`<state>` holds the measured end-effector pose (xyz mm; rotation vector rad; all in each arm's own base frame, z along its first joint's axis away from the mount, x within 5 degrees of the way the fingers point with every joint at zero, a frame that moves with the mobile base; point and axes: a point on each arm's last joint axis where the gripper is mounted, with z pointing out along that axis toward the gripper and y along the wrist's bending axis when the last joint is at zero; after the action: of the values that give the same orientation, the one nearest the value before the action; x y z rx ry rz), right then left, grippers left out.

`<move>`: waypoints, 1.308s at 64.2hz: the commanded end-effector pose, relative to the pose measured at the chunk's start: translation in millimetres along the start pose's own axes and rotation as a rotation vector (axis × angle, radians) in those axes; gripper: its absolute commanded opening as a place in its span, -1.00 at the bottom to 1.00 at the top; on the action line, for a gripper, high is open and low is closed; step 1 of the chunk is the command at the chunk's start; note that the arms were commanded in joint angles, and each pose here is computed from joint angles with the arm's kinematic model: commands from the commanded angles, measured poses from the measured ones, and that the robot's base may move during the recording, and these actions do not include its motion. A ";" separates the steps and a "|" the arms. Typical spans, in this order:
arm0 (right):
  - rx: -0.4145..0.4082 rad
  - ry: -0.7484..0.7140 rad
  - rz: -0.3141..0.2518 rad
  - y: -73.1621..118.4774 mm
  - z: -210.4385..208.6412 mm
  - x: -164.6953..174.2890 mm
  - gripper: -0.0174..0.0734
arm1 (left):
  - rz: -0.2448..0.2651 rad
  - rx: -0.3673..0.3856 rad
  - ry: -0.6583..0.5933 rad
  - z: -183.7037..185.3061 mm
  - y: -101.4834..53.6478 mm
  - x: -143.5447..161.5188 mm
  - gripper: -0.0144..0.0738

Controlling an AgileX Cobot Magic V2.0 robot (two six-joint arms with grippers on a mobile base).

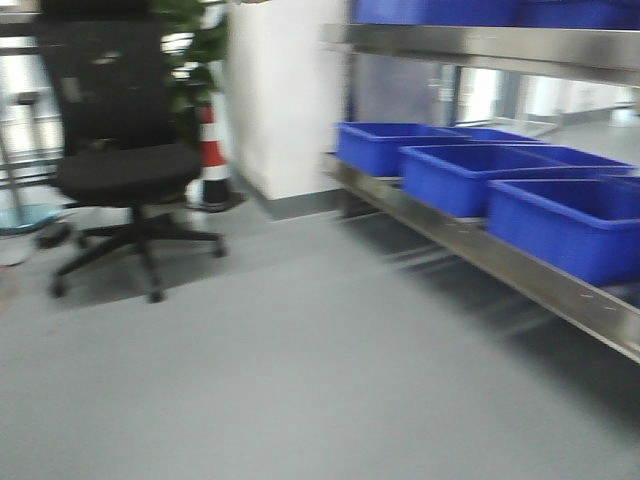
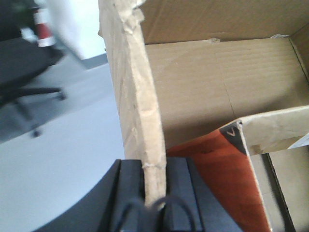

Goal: Stack two boxes on right shelf middle
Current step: 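Carry the boxes with both grippers toward the steel shelf with blue bins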

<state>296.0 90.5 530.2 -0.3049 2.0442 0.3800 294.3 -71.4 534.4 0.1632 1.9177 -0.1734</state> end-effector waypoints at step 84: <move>0.034 -0.073 -0.017 -3.3 -11.6 -7.4 -0.96 | 0.044 -0.040 -0.079 -8.2 4.3 -9.0 -0.93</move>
<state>296.0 90.5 530.2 -0.3029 2.0447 0.3812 294.6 -70.7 534.8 0.1631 1.9124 -0.1620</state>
